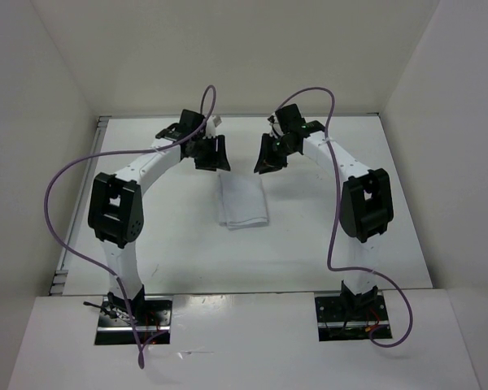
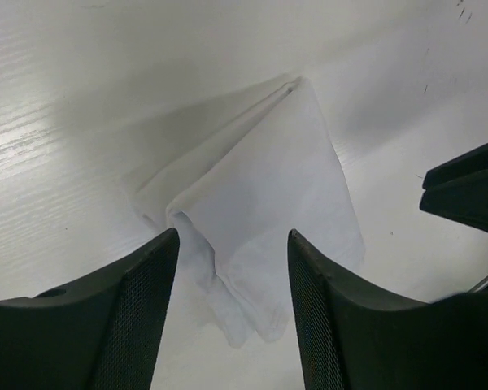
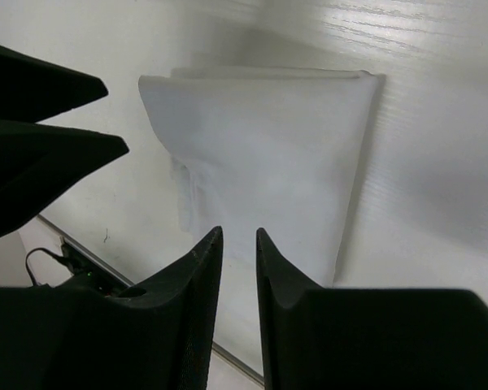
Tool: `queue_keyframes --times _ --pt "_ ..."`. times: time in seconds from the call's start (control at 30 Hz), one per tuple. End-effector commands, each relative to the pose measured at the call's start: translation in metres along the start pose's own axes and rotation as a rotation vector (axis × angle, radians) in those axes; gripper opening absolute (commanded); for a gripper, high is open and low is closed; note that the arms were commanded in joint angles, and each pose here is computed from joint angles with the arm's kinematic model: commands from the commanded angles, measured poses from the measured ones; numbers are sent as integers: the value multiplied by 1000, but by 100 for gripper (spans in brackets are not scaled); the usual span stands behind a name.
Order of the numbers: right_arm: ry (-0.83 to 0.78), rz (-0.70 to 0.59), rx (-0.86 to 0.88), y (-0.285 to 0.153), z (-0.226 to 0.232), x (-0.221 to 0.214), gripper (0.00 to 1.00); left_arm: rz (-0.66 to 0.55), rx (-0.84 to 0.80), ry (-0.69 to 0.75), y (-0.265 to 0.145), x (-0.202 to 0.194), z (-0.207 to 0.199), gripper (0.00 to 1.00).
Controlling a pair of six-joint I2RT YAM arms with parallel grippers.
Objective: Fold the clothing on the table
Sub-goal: Fold the skirt
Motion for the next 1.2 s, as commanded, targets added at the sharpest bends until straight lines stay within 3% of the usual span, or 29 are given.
queue_keyframes --times 0.0,0.3,0.67,0.83,0.97,1.03,1.17 --pt "-19 14 4 3 -1 -1 28 -30 15 18 -7 1 -1 64" --pt "-25 27 8 3 -1 -4 28 6 -8 -13 1 -14 -1 64" --pt "-19 55 -13 7 -10 -13 28 30 -125 -73 27 -30 -15 51" --pt "-22 48 -8 3 -10 -14 28 58 -130 -97 46 -42 -9 37" --pt "-27 46 5 -3 -6 -16 28 76 -110 -85 50 -44 -4 5" --pt "-22 55 -2 1 -11 -20 28 41 -114 -59 34 -32 -10 0" --pt "-12 71 19 2 -11 -26 30 41 -84 -28 16 -28 -11 0"
Point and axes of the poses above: each gripper's point midway between its finger pads, its own y axis out along the fingers, its own z axis along the line the jaws close on, x = y × z, the point moved 1 cm from there along -y, back along the fingers, and after that the axes turned 12 degrees about y, right-handed, at the moved point
